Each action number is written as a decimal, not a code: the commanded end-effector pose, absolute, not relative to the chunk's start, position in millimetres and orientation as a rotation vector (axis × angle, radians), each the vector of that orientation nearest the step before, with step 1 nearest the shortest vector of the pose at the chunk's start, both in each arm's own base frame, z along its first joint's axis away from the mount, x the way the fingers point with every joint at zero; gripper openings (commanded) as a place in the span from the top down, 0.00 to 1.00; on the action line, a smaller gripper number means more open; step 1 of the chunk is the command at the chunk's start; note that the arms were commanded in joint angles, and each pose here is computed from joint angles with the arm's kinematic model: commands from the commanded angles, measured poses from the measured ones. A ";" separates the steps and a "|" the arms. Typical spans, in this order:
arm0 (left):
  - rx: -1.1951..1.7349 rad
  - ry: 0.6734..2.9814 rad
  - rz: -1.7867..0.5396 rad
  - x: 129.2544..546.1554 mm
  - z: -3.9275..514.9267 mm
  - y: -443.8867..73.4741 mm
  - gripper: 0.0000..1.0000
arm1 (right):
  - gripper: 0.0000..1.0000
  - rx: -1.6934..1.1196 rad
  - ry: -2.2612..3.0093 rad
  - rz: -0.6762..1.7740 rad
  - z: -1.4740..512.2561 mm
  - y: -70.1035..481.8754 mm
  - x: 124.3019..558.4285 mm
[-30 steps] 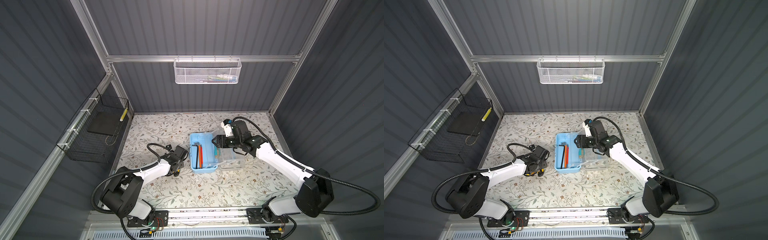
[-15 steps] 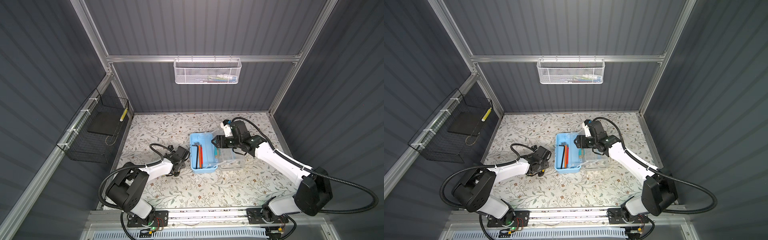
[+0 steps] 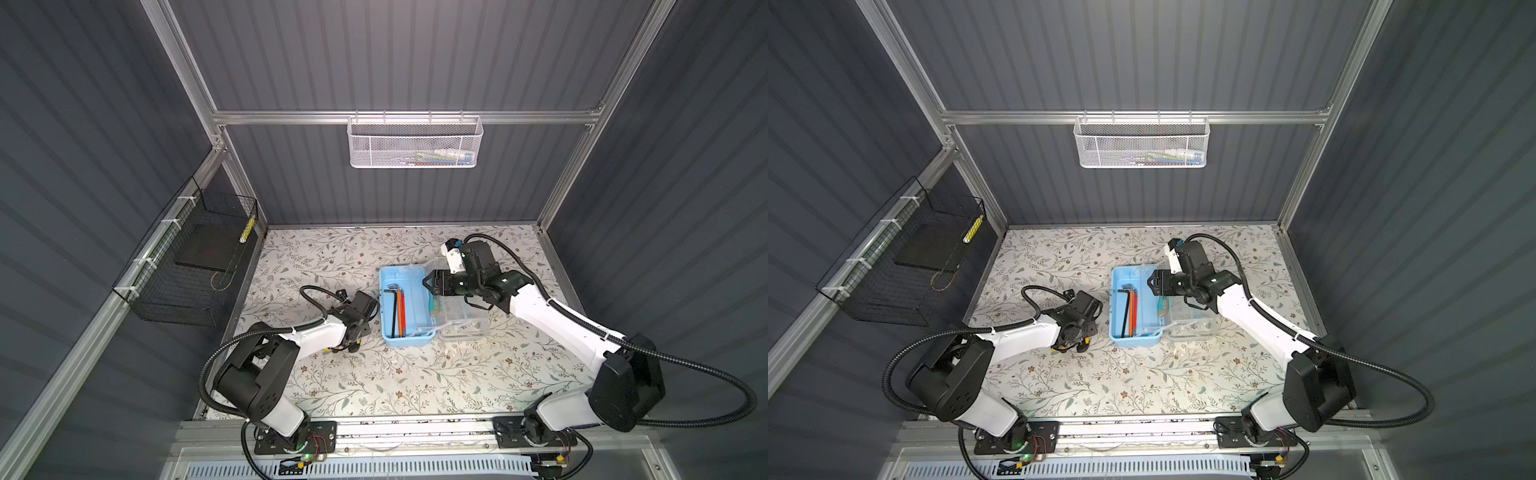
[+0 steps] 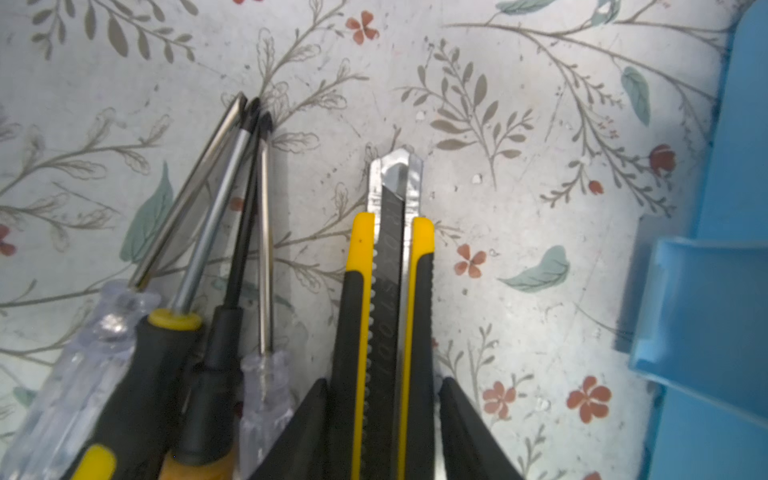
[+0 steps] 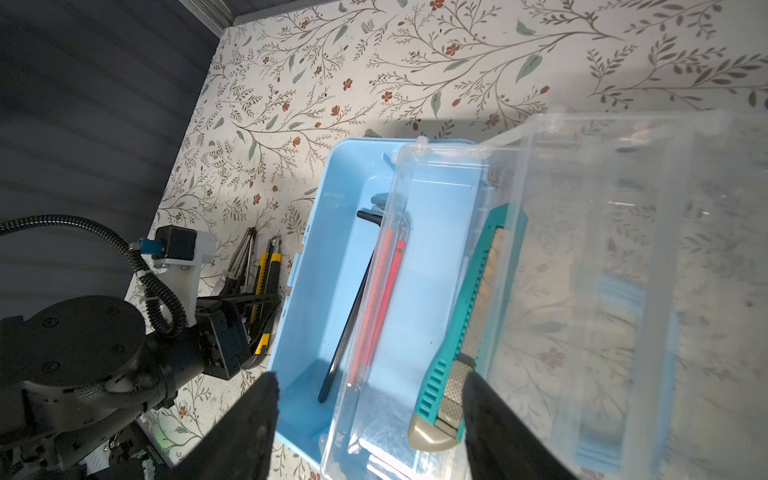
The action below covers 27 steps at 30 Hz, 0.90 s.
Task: Pack the tool kit
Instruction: 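Lower the left gripper onto the yellow box cutter and close it, then lift the yellow box cutter with the left gripper and lower it beside the teal cutter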
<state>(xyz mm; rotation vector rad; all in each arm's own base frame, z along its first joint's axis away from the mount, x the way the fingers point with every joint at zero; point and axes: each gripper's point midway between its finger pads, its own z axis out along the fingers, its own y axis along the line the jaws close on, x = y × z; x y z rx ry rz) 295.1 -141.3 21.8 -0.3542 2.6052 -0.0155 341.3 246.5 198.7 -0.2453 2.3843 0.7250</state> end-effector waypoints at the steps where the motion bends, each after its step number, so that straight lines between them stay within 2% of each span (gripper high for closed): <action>1: -0.340 2.659 0.031 287.3 11.6 -135.9 0.59 | 0.30 -0.258 2.367 0.734 202.3 249.3 343.2; 9: -0.331 2.646 0.011 286.9 22.6 -136.2 0.71 | 0.30 -0.253 2.363 0.736 203.7 248.1 342.9; 13: -0.309 2.614 -0.050 291.8 43.2 -142.6 0.71 | 0.30 -0.244 2.355 0.739 206.8 247.0 344.0; 19: -0.282 2.551 -0.184 297.2 86.2 -155.3 0.72 | 0.29 -0.212 2.344 0.809 213.5 245.5 344.6; 27: -0.189 2.372 -0.554 313.3 178.9 -205.1 0.73 | 0.29 -0.144 2.273 0.833 240.4 225.5 344.3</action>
